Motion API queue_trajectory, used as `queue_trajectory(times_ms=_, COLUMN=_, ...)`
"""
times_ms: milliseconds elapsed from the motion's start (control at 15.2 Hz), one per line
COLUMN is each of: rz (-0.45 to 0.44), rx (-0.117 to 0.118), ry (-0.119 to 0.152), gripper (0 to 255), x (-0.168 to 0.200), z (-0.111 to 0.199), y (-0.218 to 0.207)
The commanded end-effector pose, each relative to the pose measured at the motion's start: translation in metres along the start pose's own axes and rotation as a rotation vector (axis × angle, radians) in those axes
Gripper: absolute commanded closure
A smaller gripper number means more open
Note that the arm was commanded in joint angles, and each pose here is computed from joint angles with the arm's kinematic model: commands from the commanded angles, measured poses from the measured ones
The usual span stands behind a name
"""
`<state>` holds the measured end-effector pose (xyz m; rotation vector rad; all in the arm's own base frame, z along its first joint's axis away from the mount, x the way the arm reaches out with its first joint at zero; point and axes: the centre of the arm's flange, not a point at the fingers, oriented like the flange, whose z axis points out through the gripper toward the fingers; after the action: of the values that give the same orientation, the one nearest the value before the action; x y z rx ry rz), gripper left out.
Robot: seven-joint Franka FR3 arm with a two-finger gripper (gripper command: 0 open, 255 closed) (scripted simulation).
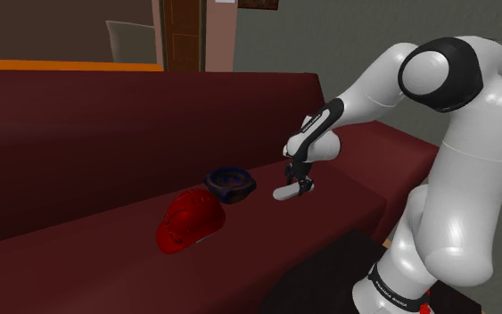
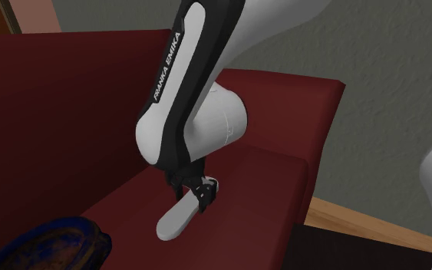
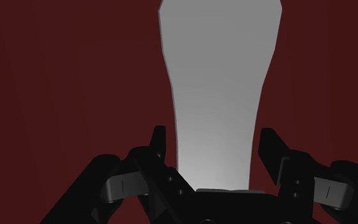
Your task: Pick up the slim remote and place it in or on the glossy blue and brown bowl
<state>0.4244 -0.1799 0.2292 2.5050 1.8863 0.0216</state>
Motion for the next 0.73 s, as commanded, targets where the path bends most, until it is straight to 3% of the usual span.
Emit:
queue_trajectory(times_ms=0, rz=0.0, rx=0.0, ry=0.0, gripper=255, x=0.0, z=-0.008, y=0.0)
queue_trajectory(times_ms=660, rz=0.0, rx=0.0, ry=0.0, gripper=255, x=0.001, z=-0.061, y=0.001)
